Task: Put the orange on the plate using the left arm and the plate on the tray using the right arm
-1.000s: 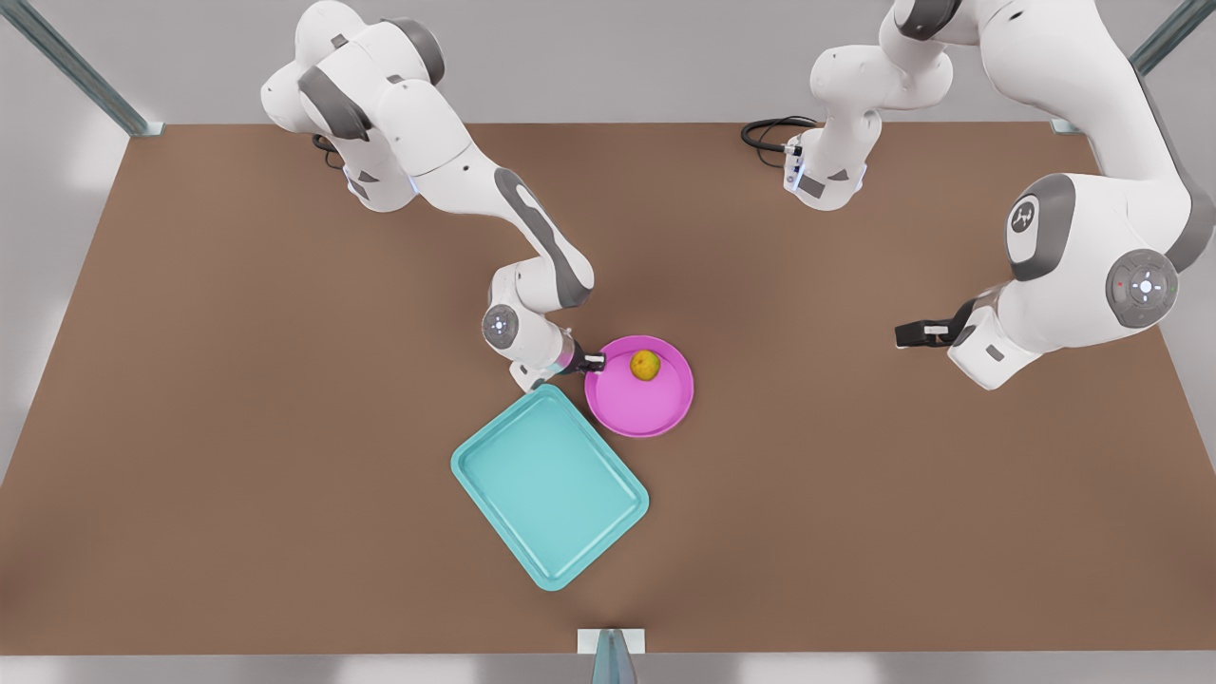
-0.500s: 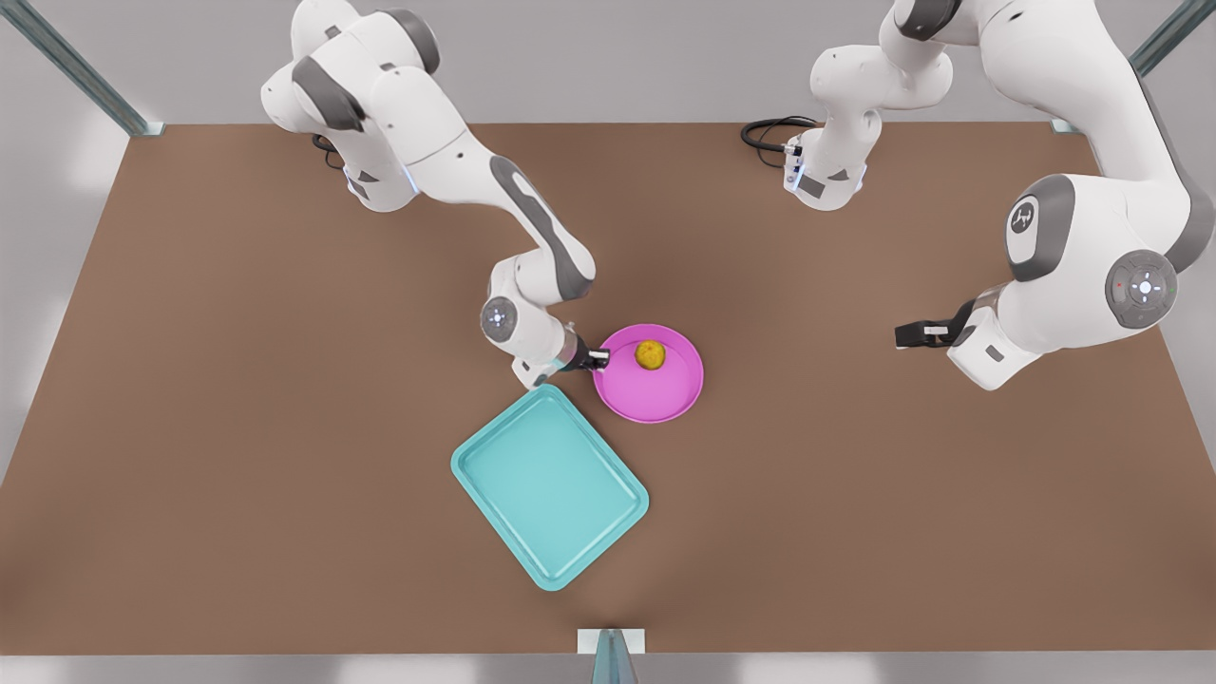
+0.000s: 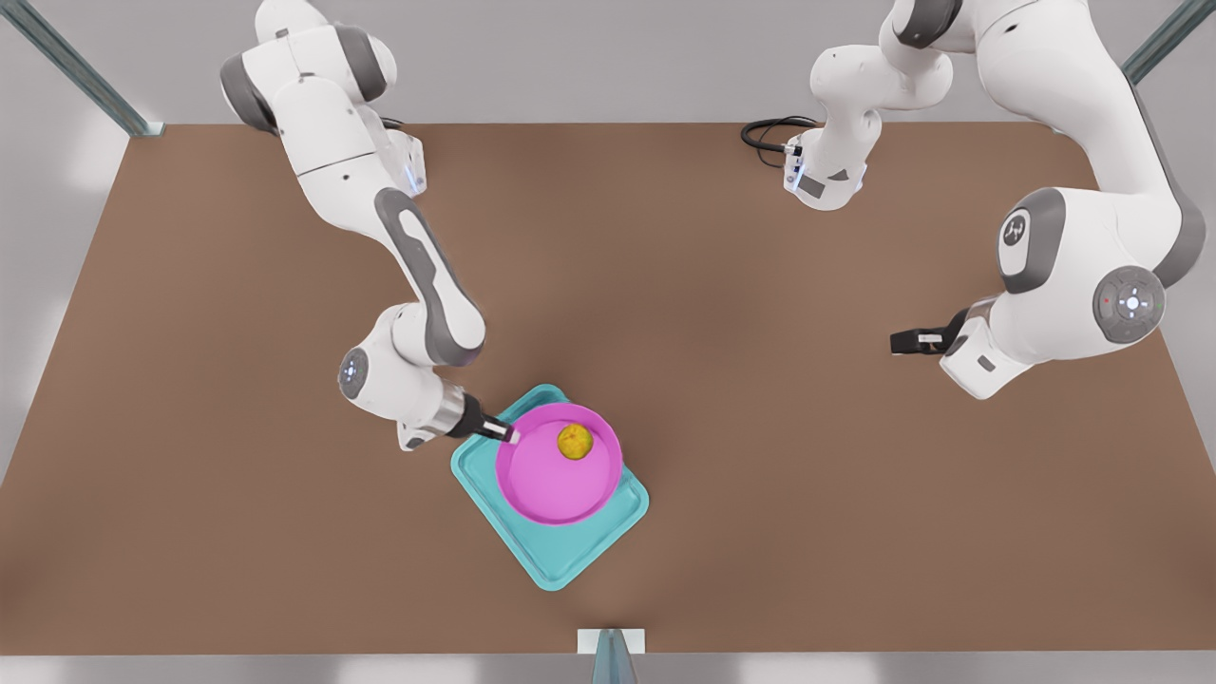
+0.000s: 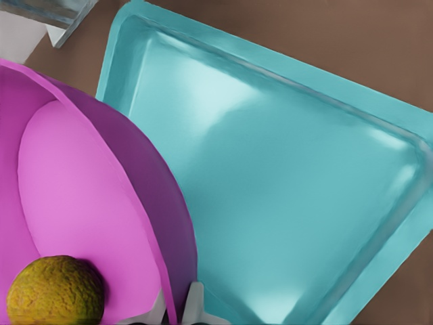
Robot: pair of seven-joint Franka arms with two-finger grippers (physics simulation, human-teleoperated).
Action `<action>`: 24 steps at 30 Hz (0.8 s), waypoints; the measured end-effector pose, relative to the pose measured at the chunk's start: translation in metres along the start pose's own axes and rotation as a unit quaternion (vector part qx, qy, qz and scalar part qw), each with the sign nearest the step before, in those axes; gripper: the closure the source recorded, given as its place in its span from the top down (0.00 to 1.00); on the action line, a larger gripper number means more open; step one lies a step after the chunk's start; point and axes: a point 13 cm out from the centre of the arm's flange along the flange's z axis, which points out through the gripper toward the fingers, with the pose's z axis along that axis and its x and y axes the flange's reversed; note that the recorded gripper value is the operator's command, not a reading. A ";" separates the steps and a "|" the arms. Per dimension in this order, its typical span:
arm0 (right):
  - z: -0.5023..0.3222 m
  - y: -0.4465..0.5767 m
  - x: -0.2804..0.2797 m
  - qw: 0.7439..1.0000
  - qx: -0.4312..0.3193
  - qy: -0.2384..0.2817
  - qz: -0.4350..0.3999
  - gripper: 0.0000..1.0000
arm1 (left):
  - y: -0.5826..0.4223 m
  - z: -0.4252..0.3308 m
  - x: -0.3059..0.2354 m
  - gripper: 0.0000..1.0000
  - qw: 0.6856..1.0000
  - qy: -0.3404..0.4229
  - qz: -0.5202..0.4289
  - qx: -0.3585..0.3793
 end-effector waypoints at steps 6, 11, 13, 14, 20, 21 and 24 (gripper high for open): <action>-0.010 -0.022 -0.025 1.000 -0.001 0.001 0.021 0.21 | 0.000 0.003 -0.002 1.00 1.000 0.002 0.000 0.000; 0.007 -0.018 -0.010 1.000 0.002 0.018 0.014 0.21 | 0.000 0.004 -0.003 1.00 1.000 0.002 0.000 0.000; 0.011 -0.018 -0.008 1.000 0.003 0.021 0.014 0.92 | 0.000 0.004 -0.003 1.00 1.000 0.002 -0.001 0.000; 0.013 -0.018 -0.008 1.000 0.004 0.022 0.013 1.00 | 0.000 0.004 -0.003 1.00 1.000 0.002 -0.001 0.000; 0.011 -0.017 -0.013 1.000 0.002 0.020 0.010 1.00 | 0.003 -0.001 -0.003 1.00 1.000 -0.002 -0.003 0.002; 0.001 -0.016 -0.021 1.000 -0.001 0.013 0.009 1.00 | 0.004 -0.003 -0.003 1.00 1.000 -0.003 -0.002 0.001; -0.116 0.004 -0.092 0.992 0.059 -0.043 -0.107 1.00 | 0.002 -0.022 -0.006 1.00 1.000 -0.019 0.000 0.001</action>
